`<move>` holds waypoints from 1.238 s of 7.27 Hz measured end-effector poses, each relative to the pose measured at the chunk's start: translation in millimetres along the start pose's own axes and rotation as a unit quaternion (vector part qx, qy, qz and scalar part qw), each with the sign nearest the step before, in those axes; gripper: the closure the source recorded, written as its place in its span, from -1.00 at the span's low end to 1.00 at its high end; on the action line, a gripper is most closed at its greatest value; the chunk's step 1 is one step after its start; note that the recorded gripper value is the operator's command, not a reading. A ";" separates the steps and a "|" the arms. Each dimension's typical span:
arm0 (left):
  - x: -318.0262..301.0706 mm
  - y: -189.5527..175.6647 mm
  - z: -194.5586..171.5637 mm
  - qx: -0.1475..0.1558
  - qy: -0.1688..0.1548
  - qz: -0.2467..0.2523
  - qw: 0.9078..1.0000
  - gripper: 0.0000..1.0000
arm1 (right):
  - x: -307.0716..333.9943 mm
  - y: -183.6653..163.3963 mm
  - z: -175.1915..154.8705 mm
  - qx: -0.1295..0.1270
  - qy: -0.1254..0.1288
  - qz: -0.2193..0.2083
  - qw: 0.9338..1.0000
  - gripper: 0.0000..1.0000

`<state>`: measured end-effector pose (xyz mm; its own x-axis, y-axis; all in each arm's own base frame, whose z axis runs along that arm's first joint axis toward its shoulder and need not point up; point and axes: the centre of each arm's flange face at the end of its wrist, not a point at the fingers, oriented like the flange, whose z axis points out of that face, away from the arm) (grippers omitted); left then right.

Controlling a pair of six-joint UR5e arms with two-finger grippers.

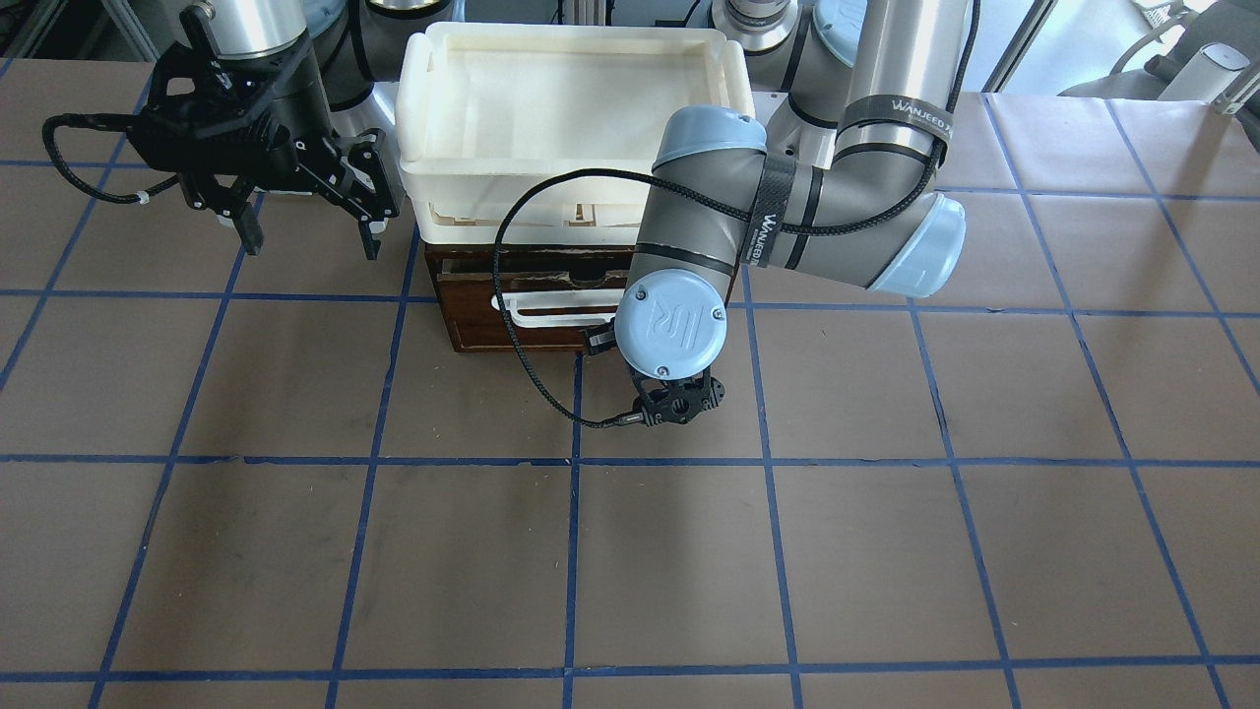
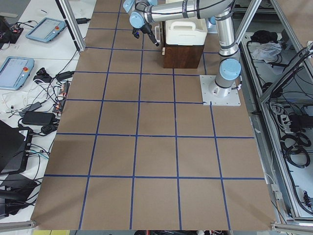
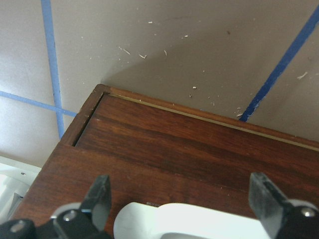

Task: Put scissors in drawer and close it
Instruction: 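Hold the left gripper at the closed drawer while the right gripper lowers slightly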

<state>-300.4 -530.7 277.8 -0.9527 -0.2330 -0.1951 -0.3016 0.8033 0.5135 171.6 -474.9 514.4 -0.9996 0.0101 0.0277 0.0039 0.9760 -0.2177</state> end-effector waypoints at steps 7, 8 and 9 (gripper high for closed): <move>1.3 6.3 5.6 -0.011 -0.001 -0.005 1.000 -1.00 | -4.1 14.2 3.0 -0.054 -0.021 0.005 0.998 -1.00; 4.3 8.4 7.2 -0.011 -0.003 -0.002 1.000 -1.00 | -4.4 14.8 3.5 -0.058 -0.023 0.006 0.998 -1.00; 7.5 11.0 8.7 -0.010 -0.006 0.001 1.000 -1.00 | -4.5 15.0 4.0 -0.059 -0.023 0.006 0.998 -1.00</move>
<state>-310.6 -518.8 274.7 -0.9528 -0.2247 -0.2039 -0.3005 0.7926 0.5306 176.1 -461.2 507.1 -0.9997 0.0151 -0.0199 0.0170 0.9948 -0.1009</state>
